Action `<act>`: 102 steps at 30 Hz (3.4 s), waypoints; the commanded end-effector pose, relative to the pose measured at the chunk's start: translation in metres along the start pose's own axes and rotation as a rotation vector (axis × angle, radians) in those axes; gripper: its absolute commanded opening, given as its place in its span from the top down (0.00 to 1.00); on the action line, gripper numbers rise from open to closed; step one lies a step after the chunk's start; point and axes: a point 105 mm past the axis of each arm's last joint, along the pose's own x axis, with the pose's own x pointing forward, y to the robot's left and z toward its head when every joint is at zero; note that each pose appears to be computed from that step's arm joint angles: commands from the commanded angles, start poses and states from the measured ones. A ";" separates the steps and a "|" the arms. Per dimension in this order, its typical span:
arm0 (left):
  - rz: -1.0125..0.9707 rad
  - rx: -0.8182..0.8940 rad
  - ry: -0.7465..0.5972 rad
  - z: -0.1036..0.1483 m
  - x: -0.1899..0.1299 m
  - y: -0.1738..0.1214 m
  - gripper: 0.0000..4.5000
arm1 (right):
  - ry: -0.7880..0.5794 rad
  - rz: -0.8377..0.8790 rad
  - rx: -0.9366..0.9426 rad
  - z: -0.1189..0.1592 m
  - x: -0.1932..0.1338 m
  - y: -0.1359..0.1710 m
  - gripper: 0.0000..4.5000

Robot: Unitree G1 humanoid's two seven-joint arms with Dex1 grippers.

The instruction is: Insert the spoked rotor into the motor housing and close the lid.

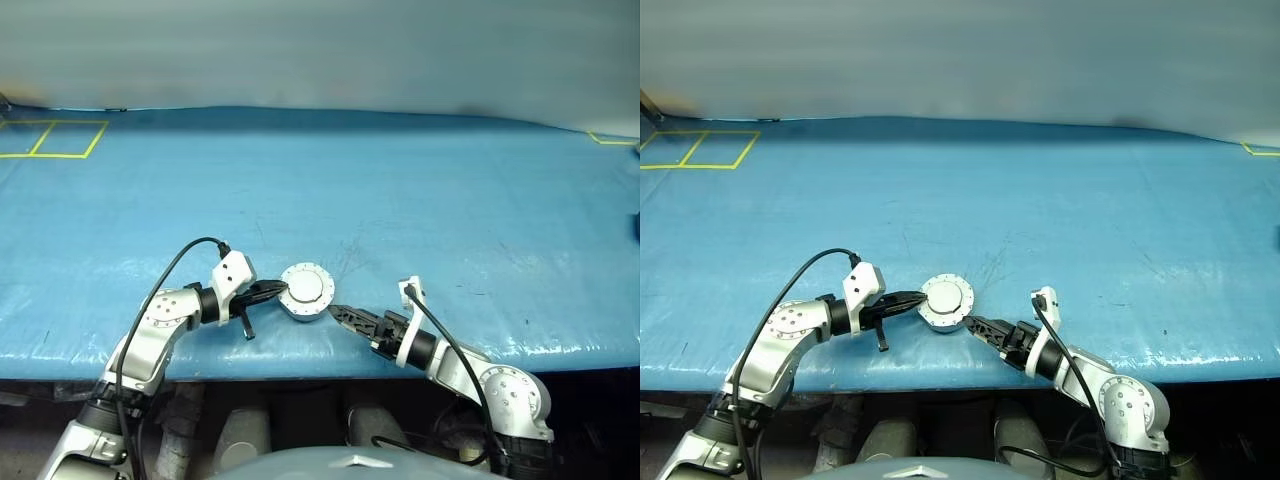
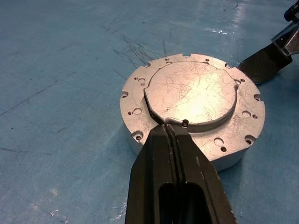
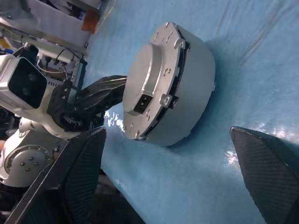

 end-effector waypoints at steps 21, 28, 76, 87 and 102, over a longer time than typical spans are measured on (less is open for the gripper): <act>-0.044 -0.025 0.070 -0.019 0.002 -0.009 1.00 | -0.032 0.157 0.007 0.002 0.024 0.025 0.63; -0.065 -0.022 0.042 -0.014 0.005 -0.012 1.00 | -0.024 0.159 0.014 -0.004 0.034 0.029 0.74; 0.093 -0.634 -0.600 0.069 -0.039 0.028 0.04 | -0.492 0.322 0.276 0.073 0.025 0.068 0.74; -0.003 -0.850 -0.681 0.070 -0.028 0.013 0.01 | -0.451 0.457 0.220 0.076 0.016 0.105 0.74; -0.173 -0.917 -0.777 0.097 -0.001 -0.015 0.01 | -0.394 0.461 0.183 0.067 0.014 0.114 0.74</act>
